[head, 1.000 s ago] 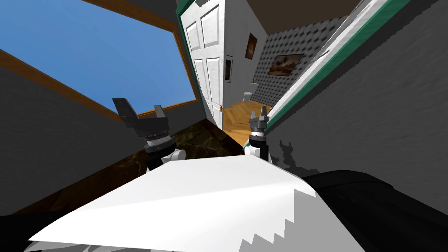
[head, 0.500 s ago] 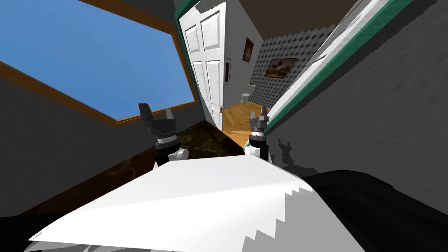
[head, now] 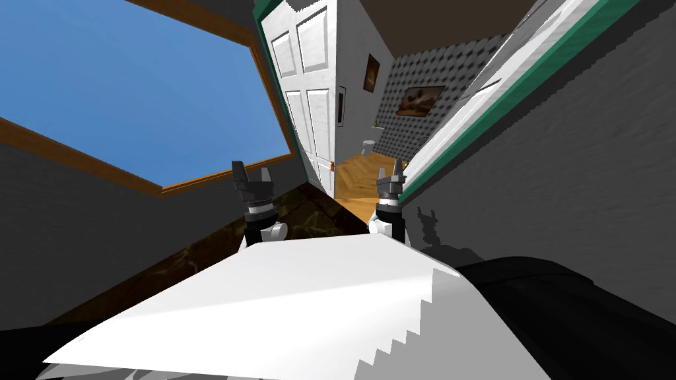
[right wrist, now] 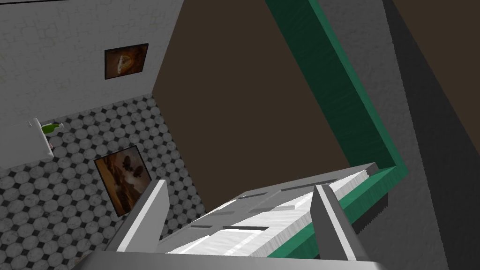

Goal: Push the door open

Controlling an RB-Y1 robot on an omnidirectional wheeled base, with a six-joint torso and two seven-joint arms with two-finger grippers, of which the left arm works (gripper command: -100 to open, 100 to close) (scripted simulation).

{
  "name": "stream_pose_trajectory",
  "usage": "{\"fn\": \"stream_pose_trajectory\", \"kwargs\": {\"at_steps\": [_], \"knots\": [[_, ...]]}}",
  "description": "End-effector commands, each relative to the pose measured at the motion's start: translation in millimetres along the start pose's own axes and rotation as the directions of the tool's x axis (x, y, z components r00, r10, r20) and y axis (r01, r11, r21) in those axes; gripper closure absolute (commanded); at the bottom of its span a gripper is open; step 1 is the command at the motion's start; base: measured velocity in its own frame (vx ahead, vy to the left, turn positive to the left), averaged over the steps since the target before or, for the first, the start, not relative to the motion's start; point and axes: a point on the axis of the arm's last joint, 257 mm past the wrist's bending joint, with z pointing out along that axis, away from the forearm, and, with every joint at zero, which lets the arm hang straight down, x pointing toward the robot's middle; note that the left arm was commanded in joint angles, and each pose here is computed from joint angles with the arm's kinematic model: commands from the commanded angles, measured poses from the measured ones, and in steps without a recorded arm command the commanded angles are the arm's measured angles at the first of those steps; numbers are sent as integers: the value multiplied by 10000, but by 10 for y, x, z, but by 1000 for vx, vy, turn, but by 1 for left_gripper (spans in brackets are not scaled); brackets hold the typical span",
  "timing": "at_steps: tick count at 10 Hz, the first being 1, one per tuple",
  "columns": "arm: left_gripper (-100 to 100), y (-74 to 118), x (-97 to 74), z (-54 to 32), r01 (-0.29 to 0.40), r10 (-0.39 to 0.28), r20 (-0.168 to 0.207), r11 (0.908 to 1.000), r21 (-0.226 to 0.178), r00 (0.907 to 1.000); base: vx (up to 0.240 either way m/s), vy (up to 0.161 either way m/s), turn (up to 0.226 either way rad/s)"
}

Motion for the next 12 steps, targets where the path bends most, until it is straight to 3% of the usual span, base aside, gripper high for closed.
{"fn": "stream_pose_trajectory", "kwargs": {"at_steps": [1,6,12], "knots": [[-100,115,48,-23,83,-85,-106,9998,-182,9999,90,40,-67],[-100,513,187,-121,329,-364,-430,9962,-811,9984,91,38,-70],[-100,1046,379,-300,585,-734,-814,9833,-1724,9940,88,46,-79]]}}
